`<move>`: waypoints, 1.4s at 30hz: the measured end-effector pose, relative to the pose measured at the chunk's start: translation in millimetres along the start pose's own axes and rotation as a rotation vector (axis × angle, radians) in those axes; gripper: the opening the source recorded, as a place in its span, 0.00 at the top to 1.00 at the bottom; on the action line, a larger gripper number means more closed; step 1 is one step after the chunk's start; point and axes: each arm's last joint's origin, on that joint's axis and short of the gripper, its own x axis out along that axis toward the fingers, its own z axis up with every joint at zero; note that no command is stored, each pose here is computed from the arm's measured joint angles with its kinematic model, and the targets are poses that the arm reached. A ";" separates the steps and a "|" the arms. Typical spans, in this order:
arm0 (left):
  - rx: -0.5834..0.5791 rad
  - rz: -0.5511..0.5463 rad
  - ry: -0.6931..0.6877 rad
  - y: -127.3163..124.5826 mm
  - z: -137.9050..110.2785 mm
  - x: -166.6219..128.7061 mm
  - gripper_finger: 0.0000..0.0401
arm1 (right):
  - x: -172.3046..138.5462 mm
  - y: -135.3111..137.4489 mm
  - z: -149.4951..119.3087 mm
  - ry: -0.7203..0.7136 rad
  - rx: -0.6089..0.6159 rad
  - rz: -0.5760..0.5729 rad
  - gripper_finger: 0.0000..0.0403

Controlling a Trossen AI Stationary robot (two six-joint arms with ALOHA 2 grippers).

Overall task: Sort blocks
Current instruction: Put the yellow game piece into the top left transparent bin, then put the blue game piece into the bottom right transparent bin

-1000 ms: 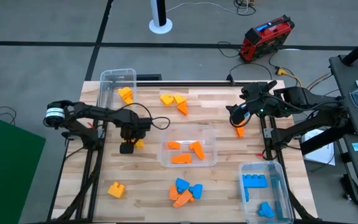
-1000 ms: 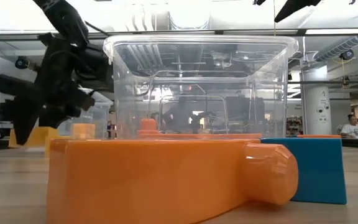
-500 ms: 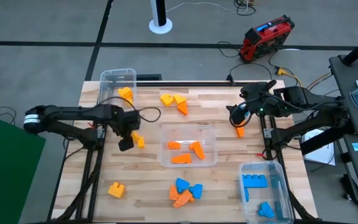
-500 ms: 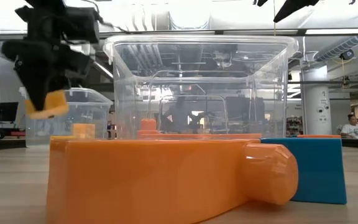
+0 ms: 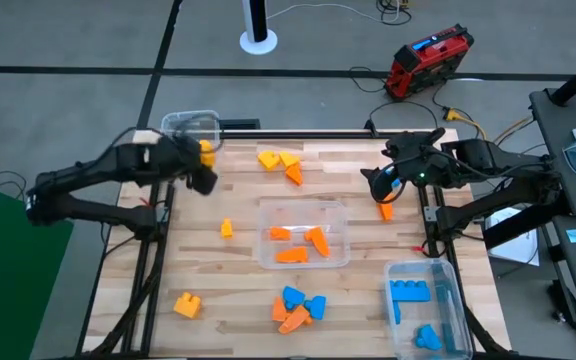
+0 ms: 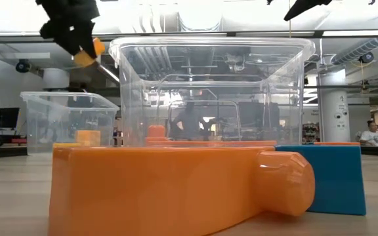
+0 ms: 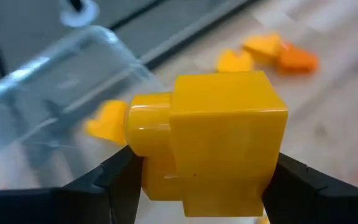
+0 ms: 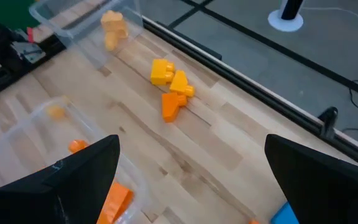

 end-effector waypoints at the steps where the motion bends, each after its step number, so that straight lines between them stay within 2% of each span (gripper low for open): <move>1: -0.024 0.028 -0.008 3.7 4.8 -1.8 0.40 | 0.0 0.4 0.5 -0.005 -0.006 0.004 0.02; 4: -0.066 0.140 0.011 17.0 13.1 1.8 0.40 | 0.7 0.9 3.6 -0.027 -0.015 0.013 0.02; 8: -0.100 0.242 0.079 35.7 15.9 21.2 0.40 | 1.7 1.0 7.4 -0.052 -0.026 0.021 0.02; 13: -0.183 0.262 0.228 54.3 8.2 51.8 0.40 | 1.6 1.8 8.7 -0.065 -0.032 0.028 0.02; 21: -0.143 0.266 0.293 58.8 9.4 69.8 0.29 | 1.6 1.9 8.7 -0.064 -0.051 0.029 0.02; 29: -0.146 0.261 0.266 58.8 16.9 66.0 0.25 | 1.3 3.8 11.1 -0.084 -0.047 0.051 0.02; 36: -0.237 0.145 0.198 57.2 34.3 43.5 0.25 | 14.6 15.5 44.3 -0.305 -0.142 0.149 0.02; 39: -0.264 0.080 0.156 54.3 42.6 27.8 0.25 | 29.0 14.4 63.0 -0.398 -0.148 0.154 0.02; 42: -0.259 0.043 0.106 51.1 48.1 12.8 0.25 | 44.7 16.2 74.0 -0.446 -0.219 0.154 0.02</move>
